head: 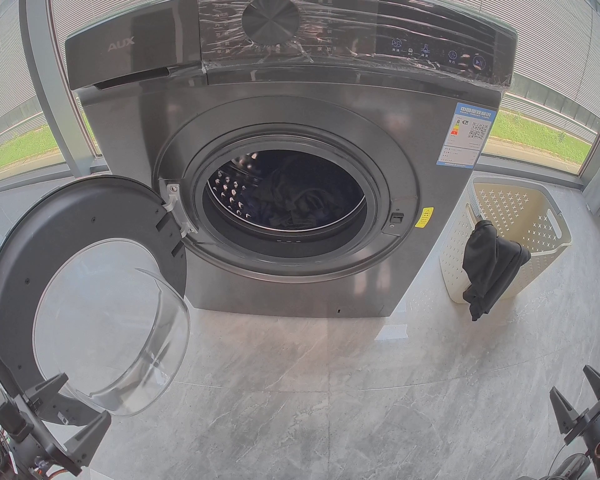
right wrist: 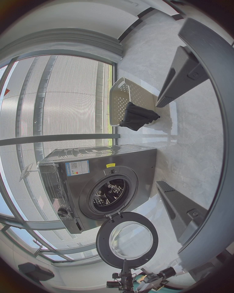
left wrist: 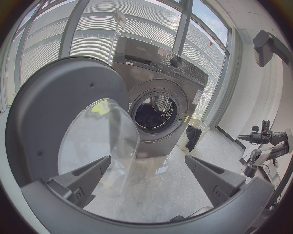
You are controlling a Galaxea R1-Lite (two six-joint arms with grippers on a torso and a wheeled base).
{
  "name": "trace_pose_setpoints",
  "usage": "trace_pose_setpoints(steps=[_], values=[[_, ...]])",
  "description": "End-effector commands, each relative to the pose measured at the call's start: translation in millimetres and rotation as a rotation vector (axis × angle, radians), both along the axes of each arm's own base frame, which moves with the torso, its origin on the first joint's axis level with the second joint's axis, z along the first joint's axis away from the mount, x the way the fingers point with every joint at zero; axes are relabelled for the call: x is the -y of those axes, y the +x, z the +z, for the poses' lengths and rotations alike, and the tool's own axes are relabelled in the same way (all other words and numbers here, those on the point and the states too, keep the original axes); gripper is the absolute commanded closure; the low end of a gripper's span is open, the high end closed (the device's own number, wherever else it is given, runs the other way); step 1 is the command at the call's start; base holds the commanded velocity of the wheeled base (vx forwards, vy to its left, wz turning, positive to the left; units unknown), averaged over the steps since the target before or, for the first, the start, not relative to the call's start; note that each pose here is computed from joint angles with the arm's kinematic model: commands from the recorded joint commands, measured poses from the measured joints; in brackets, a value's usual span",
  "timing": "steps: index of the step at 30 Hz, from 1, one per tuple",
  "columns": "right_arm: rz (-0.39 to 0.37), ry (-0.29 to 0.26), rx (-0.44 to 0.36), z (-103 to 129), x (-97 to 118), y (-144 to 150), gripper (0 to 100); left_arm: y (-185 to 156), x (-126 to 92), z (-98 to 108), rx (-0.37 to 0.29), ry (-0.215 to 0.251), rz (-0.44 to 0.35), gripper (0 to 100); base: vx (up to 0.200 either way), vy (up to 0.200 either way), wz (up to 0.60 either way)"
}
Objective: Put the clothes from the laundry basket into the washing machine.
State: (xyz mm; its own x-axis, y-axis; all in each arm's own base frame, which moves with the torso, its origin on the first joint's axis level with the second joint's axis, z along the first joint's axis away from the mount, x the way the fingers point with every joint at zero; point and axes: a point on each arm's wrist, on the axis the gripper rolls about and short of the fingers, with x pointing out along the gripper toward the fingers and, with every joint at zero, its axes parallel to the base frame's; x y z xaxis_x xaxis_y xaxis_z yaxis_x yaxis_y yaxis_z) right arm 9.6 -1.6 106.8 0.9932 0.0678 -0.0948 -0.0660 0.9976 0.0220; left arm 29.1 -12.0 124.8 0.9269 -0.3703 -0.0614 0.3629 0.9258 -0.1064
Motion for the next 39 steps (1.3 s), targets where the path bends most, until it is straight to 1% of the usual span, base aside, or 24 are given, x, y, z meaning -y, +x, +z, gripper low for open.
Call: trace_pose_setpoints(steps=[1,2,4,5,6,9,10,11,12,13,14,15,16,17,18,19,20,23,26,30,31,34,36,39], values=[[-0.06,0.021,0.062,-23.8,4.6,-25.1,0,-37.8,-13.7,-25.9,0.086,-0.056,0.066,0,0.0,0.0,0.0],[-0.06,0.021,0.062,-23.8,4.6,-25.1,0,-37.8,-13.7,-25.9,0.086,-0.056,0.066,0,0.0,0.0,0.0],[-0.1,0.018,0.074,-22.7,5.1,-24.8,0,-45.3,-14.1,-37.8,0.066,-0.042,0.083,0,0.0,0.0,0.0],[-0.141,0.008,0.073,-22.6,5.1,-24.9,0,-44.7,-14.4,-41.1,0.028,-0.031,0.105,0,0.0,0.0,0.0],[-0.173,0.001,0.073,-22.6,5.1,-25.0,0,-44.4,-14.8,-41.6,0.019,-0.035,0.139,0,0.0,0.0,0.0],[-0.212,-0.017,0.084,-23.1,3.8,-26.8,0,-44.1,-14.7,-41.5,0.024,-0.01,0.218,0,0.0,0.0,0.0],[-0.192,-0.016,0.105,-24.4,2.0,-29.2,0,-44.2,-14.0,-41.5,0.026,-0.005,0.262,0,0.0,0.0,0.0],[-0.12,-0.008,0.14,-25.0,-0.3,-32.3,0,-44.5,-13.3,-41.7,0.029,0.004,0.3,0,0.0,0.0,0.0],[-0.046,-0.006,0.14,-25.1,-1.8,-33.2,0,-45.2,-12.7,-41.8,0.039,0.013,0.327,0,0.0,0.0,0.0],[-0.023,-0.007,0.14,-24.9,-2.3,-33.4,0,-47.2,-11.8,-42.1,0.065,0.017,0.335,0,0.0,0.0,0.0],[-0.034,-0.004,0.132,-25.3,-2.1,-33.1,0,-52.0,-10.2,-43.1,0.129,0.023,0.297,0,0.0,0.0,0.0],[-0.042,0.002,0.13,-25.0,-1.7,-33.1,0,-52.1,-9.6,-43.8,0.13,0.045,0.275,0,0.0,0.0,0.0],[-0.059,0.009,0.132,-24.9,-1.4,-33.7,0,-52.1,-9.7,-44.1,0.136,0.084,0.279,0,0.0,0.0,0.0],[-0.064,0.021,0.13,-24.5,-1.2,-33.9,0,-51.8,-10.2,-44.5,0.131,0.101,0.3,0,0.0,0.0,0.0],[-0.074,0.052,0.129,-24.2,-1.0,-34.0,0,-51.7,-11.4,-45.3,0.121,0.108,0.352,0,0.0,0.0,0.0],[-0.073,0.072,0.133,-24.0,-1.1,-33.9,0,-51.8,-12.3,-48.9,0.082,0.097,0.39,0,0.0,0.0,0.0],[-0.071,0.069,0.13,-24.3,-1.2,-33.9,0,-51.9,-12.3,-49.6,0.073,0.096,0.39,0,0.0,0.0,0.0],[-0.032,-0.015,0.122,-24.9,-2.0,-34.1,0,-51.9,-11.4,-49.3,0.078,0.096,0.348,0,0.0,0.0,0.0],[-0.025,0.003,0.113,-24.1,-2.2,-34.9,0,-51.8,-11.4,-49.2,0.079,0.085,0.344,0,0.0,0.0,0.0],[-0.099,0.002,0.107,-24.5,-0.6,-35.0,0,-51.8,-11.6,-49.2,0.076,0.072,0.354,0,0.0,0.0,0.0],[-0.152,-0.002,0.104,-24.5,0.5,-35.2,0,-51.8,-11.6,-49.2,0.076,0.069,0.354,0,0.0,0.0,0.0],[-0.226,-0.001,0.101,-25.3,2.3,-35.1,0,-51.8,-11.6,-49.1,0.077,0.07,0.354,0,0.0,0.0,0.0],[-0.22,-0.005,0.103,-25.5,2.2,-35.0,0,-51.8,-11.5,-49.1,0.078,0.072,0.356,0,0.0,0.0,0.0],[-0.144,0.018,0.1,-26.3,0.5,-34.5,0,-51.8,-11.5,-49.2,0.076,0.073,0.354,0,0.0,-0.2,0.0]])
